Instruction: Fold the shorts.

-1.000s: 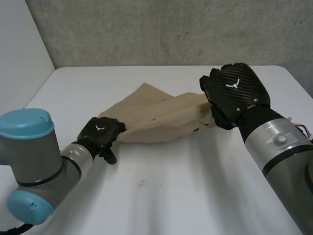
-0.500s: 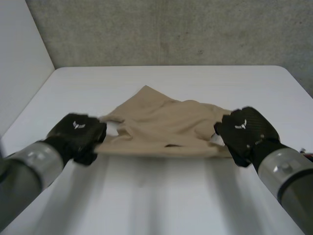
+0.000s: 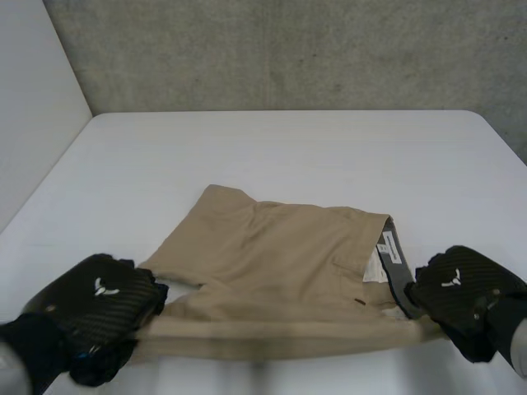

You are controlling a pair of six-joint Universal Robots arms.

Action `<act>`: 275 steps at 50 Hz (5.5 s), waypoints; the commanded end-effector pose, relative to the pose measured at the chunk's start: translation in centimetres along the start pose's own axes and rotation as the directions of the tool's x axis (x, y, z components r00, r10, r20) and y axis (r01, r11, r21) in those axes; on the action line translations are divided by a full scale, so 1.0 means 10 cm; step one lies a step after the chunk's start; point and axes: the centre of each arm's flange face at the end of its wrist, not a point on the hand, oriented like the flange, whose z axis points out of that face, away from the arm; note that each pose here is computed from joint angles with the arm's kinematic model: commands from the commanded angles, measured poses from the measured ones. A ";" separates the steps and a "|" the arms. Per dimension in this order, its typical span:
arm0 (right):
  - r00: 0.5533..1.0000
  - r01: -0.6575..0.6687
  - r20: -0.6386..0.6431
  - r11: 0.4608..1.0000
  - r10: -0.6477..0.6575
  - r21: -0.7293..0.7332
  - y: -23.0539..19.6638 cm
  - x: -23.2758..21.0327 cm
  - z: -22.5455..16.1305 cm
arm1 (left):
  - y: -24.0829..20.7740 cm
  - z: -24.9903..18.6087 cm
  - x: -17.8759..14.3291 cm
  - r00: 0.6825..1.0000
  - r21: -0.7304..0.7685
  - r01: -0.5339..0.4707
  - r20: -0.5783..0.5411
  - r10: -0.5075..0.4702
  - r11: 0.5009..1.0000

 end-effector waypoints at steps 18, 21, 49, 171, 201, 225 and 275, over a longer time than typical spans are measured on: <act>0.965 -0.233 -0.084 0.962 0.246 0.140 -0.12 0.40 1.21 | -0.11 1.77 -0.48 0.991 -0.015 -0.049 0.121 0.050 0.999; 0.954 -0.288 -0.054 0.950 0.296 0.124 -0.11 0.37 1.21 | -0.07 1.77 -0.43 0.993 -0.027 -0.048 0.108 0.051 0.998; 0.794 -0.565 0.215 0.821 0.568 -0.080 0.02 0.47 1.47 | 0.04 1.52 -0.36 0.994 -0.064 -0.040 0.096 0.046 0.997; 0.989 0.051 0.149 0.975 -0.019 -0.218 0.28 0.04 0.47 | 0.22 0.28 0.49 0.965 -0.217 -0.073 -0.260 0.014 0.973; 0.910 -0.159 -0.358 0.974 0.209 0.164 -0.22 0.82 1.70 | -0.45 2.83 -0.43 0.865 0.272 -0.390 0.435 0.249 0.880; 0.809 -0.125 -0.487 0.906 0.328 0.404 -0.37 0.97 2.00 | -0.55 3.02 -0.37 0.818 0.476 -0.446 0.560 0.130 0.758; 0.872 0.282 -0.470 0.924 -0.135 0.259 -0.57 0.51 1.45 | -0.37 1.63 -0.46 0.941 0.421 0.110 0.248 -0.231 0.900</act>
